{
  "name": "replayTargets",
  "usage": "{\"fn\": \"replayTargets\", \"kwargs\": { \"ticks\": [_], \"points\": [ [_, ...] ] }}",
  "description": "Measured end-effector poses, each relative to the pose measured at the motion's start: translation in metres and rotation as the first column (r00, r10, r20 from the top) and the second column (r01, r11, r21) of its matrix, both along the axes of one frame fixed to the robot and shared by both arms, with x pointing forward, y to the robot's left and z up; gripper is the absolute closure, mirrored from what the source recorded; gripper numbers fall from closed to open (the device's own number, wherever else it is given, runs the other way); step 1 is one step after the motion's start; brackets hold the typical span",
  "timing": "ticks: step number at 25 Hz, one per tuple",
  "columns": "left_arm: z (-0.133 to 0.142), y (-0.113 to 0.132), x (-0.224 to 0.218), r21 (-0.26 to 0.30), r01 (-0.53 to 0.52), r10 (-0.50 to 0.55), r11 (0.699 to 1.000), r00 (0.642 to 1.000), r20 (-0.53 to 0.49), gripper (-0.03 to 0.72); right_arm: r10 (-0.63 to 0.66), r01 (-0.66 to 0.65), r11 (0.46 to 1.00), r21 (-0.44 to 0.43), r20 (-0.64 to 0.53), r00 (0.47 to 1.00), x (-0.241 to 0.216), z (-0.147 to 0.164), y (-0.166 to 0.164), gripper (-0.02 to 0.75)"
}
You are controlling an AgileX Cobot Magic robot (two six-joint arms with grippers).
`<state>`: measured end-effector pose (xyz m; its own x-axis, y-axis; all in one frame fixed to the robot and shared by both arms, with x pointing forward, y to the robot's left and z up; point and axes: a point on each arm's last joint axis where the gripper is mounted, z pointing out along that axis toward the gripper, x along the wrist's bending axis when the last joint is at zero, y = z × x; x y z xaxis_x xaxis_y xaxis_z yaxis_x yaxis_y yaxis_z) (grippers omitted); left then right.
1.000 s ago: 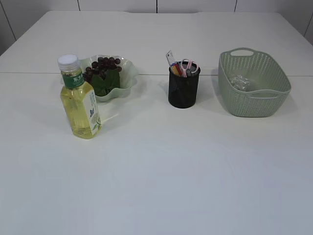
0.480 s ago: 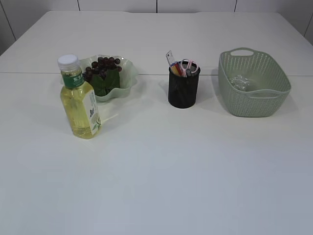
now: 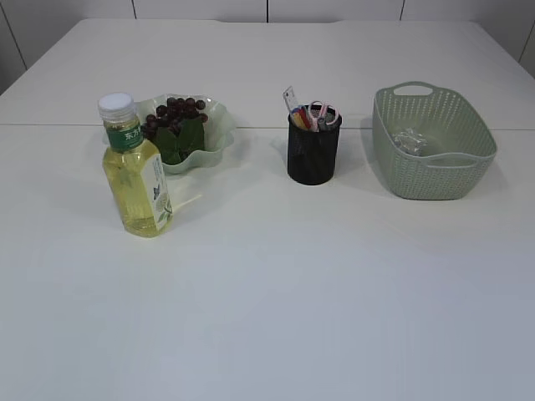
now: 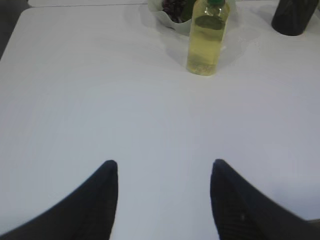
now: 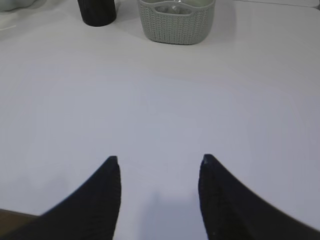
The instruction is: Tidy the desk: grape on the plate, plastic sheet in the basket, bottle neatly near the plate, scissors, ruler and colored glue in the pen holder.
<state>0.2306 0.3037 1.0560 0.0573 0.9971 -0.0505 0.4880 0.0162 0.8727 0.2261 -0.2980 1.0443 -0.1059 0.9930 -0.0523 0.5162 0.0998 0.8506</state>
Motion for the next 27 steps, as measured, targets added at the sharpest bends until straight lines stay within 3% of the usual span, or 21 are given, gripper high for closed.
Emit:
{"fn": "replayTargets", "kwargs": {
  "ticks": [27],
  "points": [
    [0.0000, -0.0003, -0.0001, -0.002, -0.037, 0.037, 0.999, 0.999, 0.000, 0.256, -0.055, 0.055, 0.999, -0.001, 0.002, 0.998, 0.0002, 0.0001, 0.0006, 0.332]
  ]
}}
